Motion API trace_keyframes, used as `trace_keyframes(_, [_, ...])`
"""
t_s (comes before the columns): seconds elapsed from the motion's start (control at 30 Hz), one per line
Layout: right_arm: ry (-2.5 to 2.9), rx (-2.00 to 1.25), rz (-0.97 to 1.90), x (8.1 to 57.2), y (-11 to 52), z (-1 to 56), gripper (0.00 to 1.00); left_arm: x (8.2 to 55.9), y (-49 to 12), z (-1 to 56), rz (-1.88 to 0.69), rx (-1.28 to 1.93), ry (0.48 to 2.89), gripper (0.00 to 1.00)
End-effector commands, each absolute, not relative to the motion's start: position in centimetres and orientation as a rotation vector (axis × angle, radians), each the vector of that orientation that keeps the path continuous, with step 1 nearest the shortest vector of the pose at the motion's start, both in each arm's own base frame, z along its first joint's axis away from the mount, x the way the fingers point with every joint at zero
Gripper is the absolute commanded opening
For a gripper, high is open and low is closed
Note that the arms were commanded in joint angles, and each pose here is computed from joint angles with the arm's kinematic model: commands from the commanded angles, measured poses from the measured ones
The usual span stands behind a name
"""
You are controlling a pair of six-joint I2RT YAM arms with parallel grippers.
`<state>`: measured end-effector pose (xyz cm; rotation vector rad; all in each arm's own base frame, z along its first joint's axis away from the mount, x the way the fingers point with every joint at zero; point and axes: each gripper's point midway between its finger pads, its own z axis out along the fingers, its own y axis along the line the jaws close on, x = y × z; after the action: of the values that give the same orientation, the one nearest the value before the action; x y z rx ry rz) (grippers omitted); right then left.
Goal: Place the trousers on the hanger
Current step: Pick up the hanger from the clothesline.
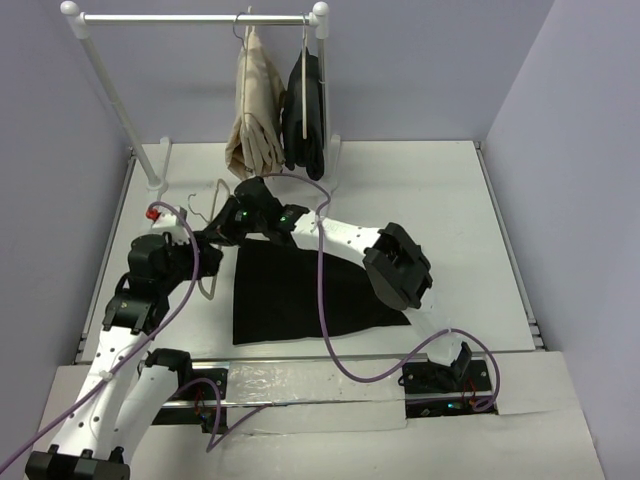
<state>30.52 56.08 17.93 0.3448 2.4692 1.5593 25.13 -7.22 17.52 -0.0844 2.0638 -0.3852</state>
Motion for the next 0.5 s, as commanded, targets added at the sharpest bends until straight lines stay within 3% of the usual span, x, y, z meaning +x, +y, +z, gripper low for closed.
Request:
trace_keyframes(0.0, [2.372, 0.255, 1.677, 30.3, 55.3, 22.0, 0.0, 25.2, -9.7, 23.3, -0.511, 0.088, 1.901, 0.77])
trace_keyframes(0.03, [2.356, 0.199, 1.682, 30.1, 55.0, 22.2, 0.0, 25.0, -9.9, 23.7, -0.518, 0.111, 1.901, 0.93])
trace_keyframes(0.07, [2.323, 0.163, 1.702, 30.1, 54.2, 22.8, 0.0, 24.8, -10.0, 24.9, -0.52, 0.139, 1.879, 0.97])
trace_keyframes(0.27, [2.293, -0.053, 1.746, 26.7, 49.7, 22.2, 0.0, 24.1, -9.5, 29.9, -0.504, 0.124, 1.779, 0.99])
trace_keyframes(0.3, [2.29, -0.054, 1.741, 26.3, 49.1, 22.0, 0.0, 24.2, -9.1, 31.0, -0.491, 0.101, 1.756, 0.99])
trace_keyframes(0.4, [2.295, -0.058, 1.727, 24.7, 47.1, 20.3, 0.0, 25.0, -8.7, 32.4, -0.495, 0.025, 1.749, 0.85])
trace_keyframes(0.47, [2.279, -0.09, 1.756, 23.7, 46.4, 19.5, 0.0, 25.9, -8.7, 32.2, -0.503, -0.024, 1.802, 0.71])
